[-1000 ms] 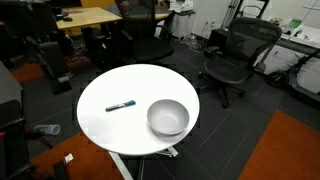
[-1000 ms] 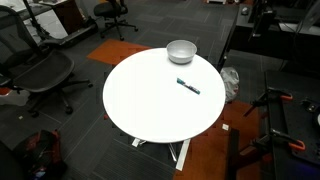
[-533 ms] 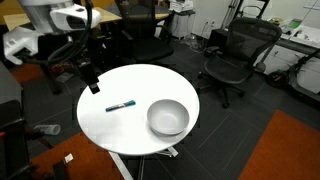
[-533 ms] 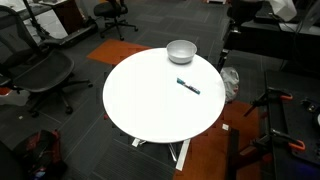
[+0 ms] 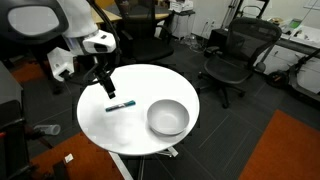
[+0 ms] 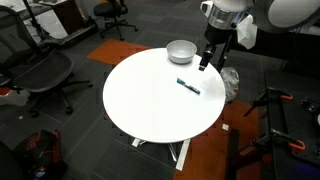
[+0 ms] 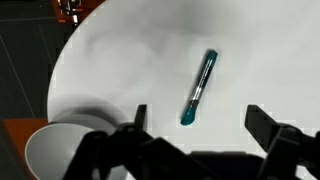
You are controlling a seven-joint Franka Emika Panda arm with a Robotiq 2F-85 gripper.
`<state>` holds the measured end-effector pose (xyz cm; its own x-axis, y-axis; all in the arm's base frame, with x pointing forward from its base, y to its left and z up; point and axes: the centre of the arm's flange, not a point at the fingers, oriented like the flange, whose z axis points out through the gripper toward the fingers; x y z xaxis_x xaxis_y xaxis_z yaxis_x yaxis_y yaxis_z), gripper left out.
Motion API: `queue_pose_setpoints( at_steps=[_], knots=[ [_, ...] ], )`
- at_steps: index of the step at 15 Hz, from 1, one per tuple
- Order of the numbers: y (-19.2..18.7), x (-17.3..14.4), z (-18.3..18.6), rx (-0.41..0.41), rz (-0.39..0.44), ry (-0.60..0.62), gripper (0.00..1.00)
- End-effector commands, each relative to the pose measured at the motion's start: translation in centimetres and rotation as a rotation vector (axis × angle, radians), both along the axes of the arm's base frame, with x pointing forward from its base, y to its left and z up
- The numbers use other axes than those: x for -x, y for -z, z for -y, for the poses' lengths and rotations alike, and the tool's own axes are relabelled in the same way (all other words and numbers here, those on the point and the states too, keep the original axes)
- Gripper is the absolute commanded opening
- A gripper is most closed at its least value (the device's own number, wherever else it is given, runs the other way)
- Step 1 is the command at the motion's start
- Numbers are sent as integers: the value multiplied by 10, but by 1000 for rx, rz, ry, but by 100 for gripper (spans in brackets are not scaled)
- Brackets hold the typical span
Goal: Put the marker in the white bowl then remove it and put it on the table
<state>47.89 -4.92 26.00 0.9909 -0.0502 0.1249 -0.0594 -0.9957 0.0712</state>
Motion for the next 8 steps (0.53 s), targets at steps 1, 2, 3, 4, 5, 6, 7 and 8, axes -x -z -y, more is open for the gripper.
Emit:
queue_pose_setpoints(
  at_steps=[1, 2, 3, 4, 5, 6, 7, 8],
  knots=[
    [28, -33, -12, 26, -2, 54, 100],
    [35, -39, -13, 30, -8, 62, 100],
    [40, -44, -14, 31, -14, 72, 100],
    [45, -50, -15, 26, -20, 77, 100],
    [52, -54, -16, 23, -26, 78, 100],
    [56, -58, -17, 22, -33, 82, 100],
    [61, -61, -17, 19, -39, 80, 100],
    [67, -63, -16, 21, -47, 85, 100]
  ],
)
